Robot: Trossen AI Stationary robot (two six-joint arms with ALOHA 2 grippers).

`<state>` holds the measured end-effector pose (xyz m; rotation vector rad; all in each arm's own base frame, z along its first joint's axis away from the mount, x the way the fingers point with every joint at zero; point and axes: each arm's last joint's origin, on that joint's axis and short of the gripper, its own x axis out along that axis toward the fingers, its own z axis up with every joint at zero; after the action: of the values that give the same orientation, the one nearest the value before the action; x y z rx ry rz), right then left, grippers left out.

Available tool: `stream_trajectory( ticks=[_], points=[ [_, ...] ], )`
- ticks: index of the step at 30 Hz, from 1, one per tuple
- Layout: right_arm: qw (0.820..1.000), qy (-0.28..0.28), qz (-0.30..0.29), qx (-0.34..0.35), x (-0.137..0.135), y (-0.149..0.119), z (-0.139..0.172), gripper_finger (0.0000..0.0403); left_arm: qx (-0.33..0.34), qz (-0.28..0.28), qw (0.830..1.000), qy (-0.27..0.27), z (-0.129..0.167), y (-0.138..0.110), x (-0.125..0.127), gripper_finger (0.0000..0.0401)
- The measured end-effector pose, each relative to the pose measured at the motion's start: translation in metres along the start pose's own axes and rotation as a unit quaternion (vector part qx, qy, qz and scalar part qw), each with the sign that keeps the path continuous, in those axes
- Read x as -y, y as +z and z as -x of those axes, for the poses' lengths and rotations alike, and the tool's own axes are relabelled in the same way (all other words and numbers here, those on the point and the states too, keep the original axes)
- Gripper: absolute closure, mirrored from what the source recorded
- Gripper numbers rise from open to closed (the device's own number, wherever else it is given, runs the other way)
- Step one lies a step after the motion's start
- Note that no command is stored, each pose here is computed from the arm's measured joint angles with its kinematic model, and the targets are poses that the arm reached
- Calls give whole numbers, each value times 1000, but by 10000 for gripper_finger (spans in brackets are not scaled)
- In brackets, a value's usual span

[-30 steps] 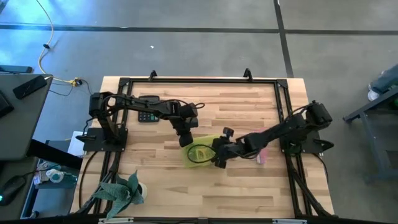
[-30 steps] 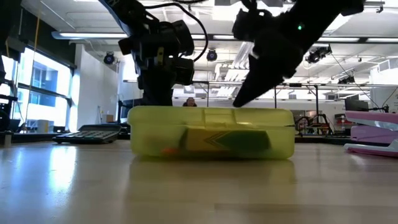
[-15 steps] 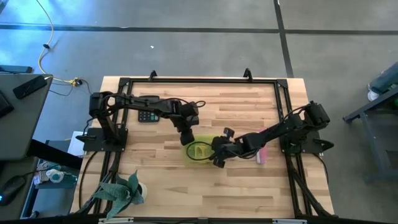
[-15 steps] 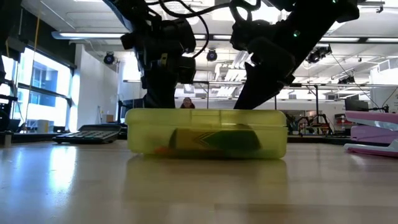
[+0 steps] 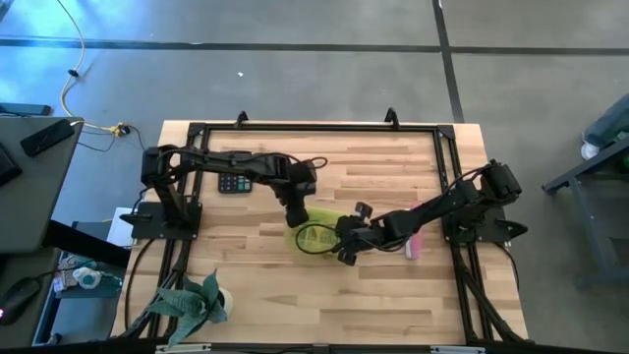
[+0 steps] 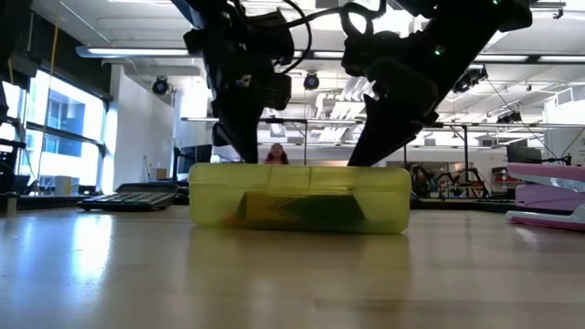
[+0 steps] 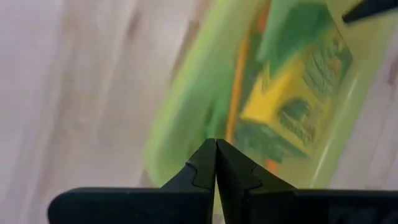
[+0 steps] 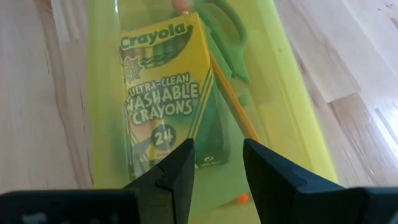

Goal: Pack school essentials
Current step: Close the yellow supply box

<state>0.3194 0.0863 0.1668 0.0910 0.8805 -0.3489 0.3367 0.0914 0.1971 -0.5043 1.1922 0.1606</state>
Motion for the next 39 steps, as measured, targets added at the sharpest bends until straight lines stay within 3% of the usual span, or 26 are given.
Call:
stream_trajectory(
  ticks=[13, 22, 39],
  points=[
    [1000, -21, 1, -9, 6, 0, -2, 274, -32, -50, 998, 35, -14, -20, 41, 401],
    [1000, -22, 3, -13, 7, -1, -2, 274, -27, -49, 996, 64, -19, -28, 50, 401],
    [999, -31, 9, -12, 10, 0, -3, 274, -30, -40, 997, 55, -23, -30, 57, 401]
  ],
)
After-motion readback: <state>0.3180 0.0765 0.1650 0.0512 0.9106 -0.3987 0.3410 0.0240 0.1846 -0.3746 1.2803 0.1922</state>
